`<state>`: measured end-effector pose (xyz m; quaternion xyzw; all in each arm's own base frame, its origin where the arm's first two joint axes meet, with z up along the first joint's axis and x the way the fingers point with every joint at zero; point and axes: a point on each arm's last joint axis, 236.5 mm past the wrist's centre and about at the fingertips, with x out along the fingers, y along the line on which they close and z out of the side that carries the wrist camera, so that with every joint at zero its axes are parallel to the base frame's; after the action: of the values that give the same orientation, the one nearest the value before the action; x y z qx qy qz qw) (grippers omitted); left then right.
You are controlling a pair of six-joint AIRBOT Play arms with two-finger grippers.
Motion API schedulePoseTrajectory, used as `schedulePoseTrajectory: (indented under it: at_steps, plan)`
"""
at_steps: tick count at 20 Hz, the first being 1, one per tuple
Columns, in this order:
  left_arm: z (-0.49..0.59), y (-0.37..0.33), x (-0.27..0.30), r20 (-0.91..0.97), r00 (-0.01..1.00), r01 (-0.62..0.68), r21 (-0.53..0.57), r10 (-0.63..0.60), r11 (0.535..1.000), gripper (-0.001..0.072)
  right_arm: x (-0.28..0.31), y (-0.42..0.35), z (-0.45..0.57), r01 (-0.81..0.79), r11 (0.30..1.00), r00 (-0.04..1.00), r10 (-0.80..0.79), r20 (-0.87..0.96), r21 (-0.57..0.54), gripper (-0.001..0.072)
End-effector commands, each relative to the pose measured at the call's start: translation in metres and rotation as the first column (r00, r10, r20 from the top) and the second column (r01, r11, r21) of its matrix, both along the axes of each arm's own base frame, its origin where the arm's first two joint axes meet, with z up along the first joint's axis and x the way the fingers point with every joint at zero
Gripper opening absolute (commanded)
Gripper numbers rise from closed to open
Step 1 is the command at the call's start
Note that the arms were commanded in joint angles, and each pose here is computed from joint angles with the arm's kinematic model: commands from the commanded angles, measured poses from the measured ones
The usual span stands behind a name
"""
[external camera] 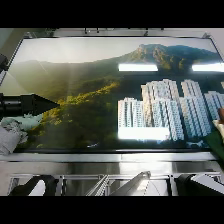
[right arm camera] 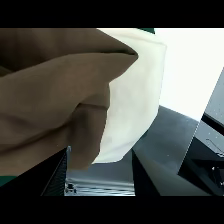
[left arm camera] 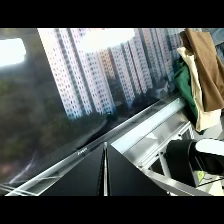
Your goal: Fold the shirts.
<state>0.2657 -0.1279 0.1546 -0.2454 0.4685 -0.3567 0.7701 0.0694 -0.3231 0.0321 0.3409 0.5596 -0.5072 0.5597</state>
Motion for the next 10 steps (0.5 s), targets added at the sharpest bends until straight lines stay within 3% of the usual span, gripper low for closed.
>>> schedulePoseTrajectory:
  at_steps: [1, 3, 4, 5, 6, 10]
  plan:
    - [0.0, 0.001, 0.001, 0.008, 1.0, -0.001, 0.002, 0.001, 1.0, 0.002, 0.031, 0.013, 0.014, -0.042, 0.999, 0.988, 0.042, 0.148, -0.008, 0.044]
    - [0.001, 0.002, 0.006, 0.031, 0.999, -0.008, 0.008, 0.008, 1.0, 0.002, 0.081, 0.028, 0.029, -0.083, 0.997, 0.928, 0.078, 0.364, -0.003, 0.0432]
    - [0.001, 0.003, 0.009, 0.048, 0.999, -0.016, 0.013, 0.015, 1.0, 0.002, 0.121, 0.044, 0.041, -0.127, 0.992, 0.853, 0.102, 0.511, 0.014, 0.0358]
    - [0.002, 0.005, 0.014, 0.065, 0.997, -0.029, 0.017, 0.028, 0.999, 0.002, 0.16, 0.068, 0.056, -0.214, 0.977, 0.757, 0.153, 0.636, 0.02, 0.0069]
    - [0.002, 0.006, 0.017, 0.074, 0.996, -0.042, 0.018, 0.04, 0.999, 0.002, 0.196, 0.098, 0.074, -0.304, 0.953, 0.651, 0.197, 0.734, 0.014, 0.0018]
    - [0.001, 0.004, 0.02, 0.101, 0.994, -0.037, 0.035, 0.033, 0.999, 0.0019, 0.256, 0.25, 0.124, -0.688, 0.719, 0.357, 0.458, 0.814, -0.103, 0.0016]
